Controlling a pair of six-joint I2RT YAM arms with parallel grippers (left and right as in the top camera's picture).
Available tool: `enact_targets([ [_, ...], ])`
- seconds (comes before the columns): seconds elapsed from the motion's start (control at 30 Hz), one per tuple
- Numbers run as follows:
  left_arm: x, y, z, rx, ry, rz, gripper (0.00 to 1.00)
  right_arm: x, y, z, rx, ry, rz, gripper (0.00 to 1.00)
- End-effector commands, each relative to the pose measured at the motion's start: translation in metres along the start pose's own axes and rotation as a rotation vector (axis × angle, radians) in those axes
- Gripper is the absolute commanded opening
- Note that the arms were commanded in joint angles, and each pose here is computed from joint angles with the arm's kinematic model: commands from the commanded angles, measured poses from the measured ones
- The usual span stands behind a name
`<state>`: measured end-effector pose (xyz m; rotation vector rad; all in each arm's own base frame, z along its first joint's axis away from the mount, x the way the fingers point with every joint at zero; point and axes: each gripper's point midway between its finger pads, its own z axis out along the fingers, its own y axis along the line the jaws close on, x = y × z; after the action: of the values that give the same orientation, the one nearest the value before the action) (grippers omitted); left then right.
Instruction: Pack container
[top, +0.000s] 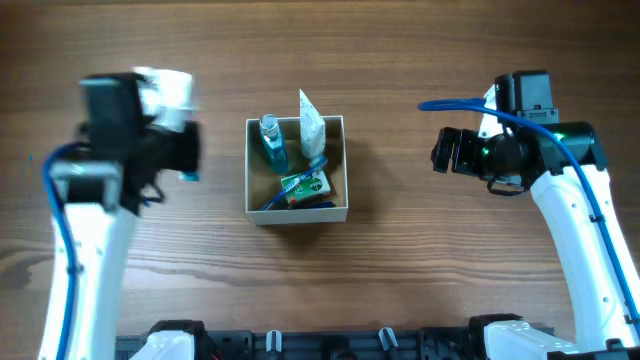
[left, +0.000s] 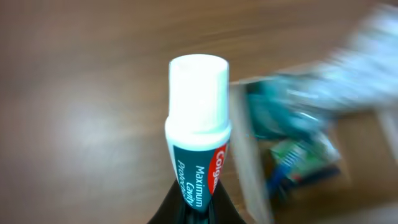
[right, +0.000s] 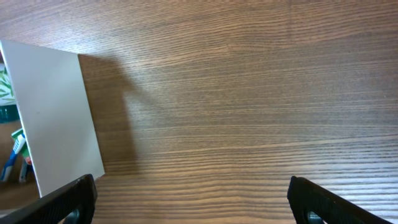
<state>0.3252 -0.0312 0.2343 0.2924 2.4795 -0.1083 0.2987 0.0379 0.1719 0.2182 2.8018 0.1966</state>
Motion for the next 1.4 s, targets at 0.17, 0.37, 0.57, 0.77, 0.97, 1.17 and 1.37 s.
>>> enact_targets([
  [0.17,0.013,-0.151,0.030,0.324,0.029,0.697,0.04,-0.003,-0.003,0.001,0.015,-0.012,-0.006,1.00],
  [0.37,0.057,-0.176,0.093,0.403,0.260,0.740,0.04,-0.003,-0.003,0.001,0.015,-0.012,-0.006,1.00],
  [0.57,0.057,-0.174,0.097,0.396,0.281,0.735,0.88,-0.003,-0.003,0.001,0.015,-0.015,-0.009,1.00],
  [0.77,-0.013,-0.112,0.024,0.059,0.049,0.443,1.00,-0.041,0.001,-0.005,0.017,-0.166,-0.106,1.00],
  [0.97,-0.037,-0.002,0.016,-0.058,-0.041,-0.056,1.00,-0.106,0.018,-0.027,-0.007,-0.430,-0.221,1.00],
  [1.17,-0.010,0.039,0.005,-0.066,0.024,-0.195,1.00,-0.100,0.014,-0.058,0.015,-0.493,-0.218,1.00],
  [1.37,0.030,0.010,-0.043,-0.020,-0.076,-0.154,1.00,-0.043,0.005,-0.116,-0.024,-0.642,-0.182,1.00],
])
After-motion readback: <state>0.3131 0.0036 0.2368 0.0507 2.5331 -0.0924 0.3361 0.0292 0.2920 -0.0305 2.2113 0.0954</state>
